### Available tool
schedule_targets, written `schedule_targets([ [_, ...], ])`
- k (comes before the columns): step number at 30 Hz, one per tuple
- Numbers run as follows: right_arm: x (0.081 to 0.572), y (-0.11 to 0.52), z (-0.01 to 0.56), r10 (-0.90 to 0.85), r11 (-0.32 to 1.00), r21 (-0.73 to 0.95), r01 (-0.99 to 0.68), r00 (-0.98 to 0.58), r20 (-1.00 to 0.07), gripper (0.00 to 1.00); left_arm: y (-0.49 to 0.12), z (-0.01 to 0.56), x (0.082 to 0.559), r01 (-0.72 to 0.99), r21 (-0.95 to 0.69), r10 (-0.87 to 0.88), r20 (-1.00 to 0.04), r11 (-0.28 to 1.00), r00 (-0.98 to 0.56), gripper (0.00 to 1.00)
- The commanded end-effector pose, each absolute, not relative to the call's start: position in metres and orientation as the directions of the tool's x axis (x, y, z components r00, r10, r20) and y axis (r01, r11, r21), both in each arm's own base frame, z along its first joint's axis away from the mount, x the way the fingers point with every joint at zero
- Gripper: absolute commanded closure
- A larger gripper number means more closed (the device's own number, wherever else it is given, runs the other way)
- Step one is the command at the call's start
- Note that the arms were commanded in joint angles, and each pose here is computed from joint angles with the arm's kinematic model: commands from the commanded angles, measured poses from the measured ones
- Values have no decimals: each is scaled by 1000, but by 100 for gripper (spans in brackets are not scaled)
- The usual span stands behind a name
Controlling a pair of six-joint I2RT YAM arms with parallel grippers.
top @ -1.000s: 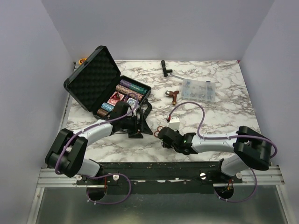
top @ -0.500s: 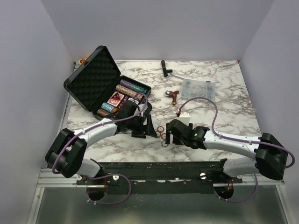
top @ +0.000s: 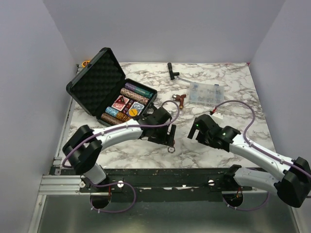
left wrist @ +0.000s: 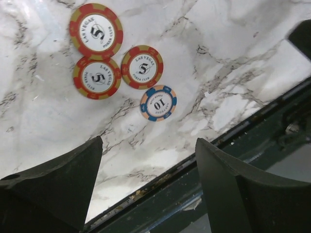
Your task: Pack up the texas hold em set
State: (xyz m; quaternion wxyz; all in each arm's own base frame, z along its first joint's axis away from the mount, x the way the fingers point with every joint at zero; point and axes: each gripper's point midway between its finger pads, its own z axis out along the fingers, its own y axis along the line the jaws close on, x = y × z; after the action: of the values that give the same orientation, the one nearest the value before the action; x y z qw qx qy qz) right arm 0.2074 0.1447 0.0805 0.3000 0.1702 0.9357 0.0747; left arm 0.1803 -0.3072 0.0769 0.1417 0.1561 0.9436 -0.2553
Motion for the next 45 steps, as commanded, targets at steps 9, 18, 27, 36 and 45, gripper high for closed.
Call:
schedule_targets([
  [9,203,102,114,497,866,320,385,-594,-633,2,-336,49,170,440,-95,394,-307,893,-867,27],
  [18,192,113,102,539,842,393,370,-621,-570,2,-341,30,169,458,-64,428,-259,887,-866,28],
  [27,194,115,107,531,846,396,357,-622,-575,2,-346,18,170,488,-55,463,-234,871,-855,39],
  [36,196,123,96,513,856,382,347,-652,-558,2,-346,6,168,506,-46,488,-200,861,-849,48],
  [45,198,126,91,501,863,371,342,-664,-554,2,-347,5,169,524,-42,507,-201,851,-838,49],
])
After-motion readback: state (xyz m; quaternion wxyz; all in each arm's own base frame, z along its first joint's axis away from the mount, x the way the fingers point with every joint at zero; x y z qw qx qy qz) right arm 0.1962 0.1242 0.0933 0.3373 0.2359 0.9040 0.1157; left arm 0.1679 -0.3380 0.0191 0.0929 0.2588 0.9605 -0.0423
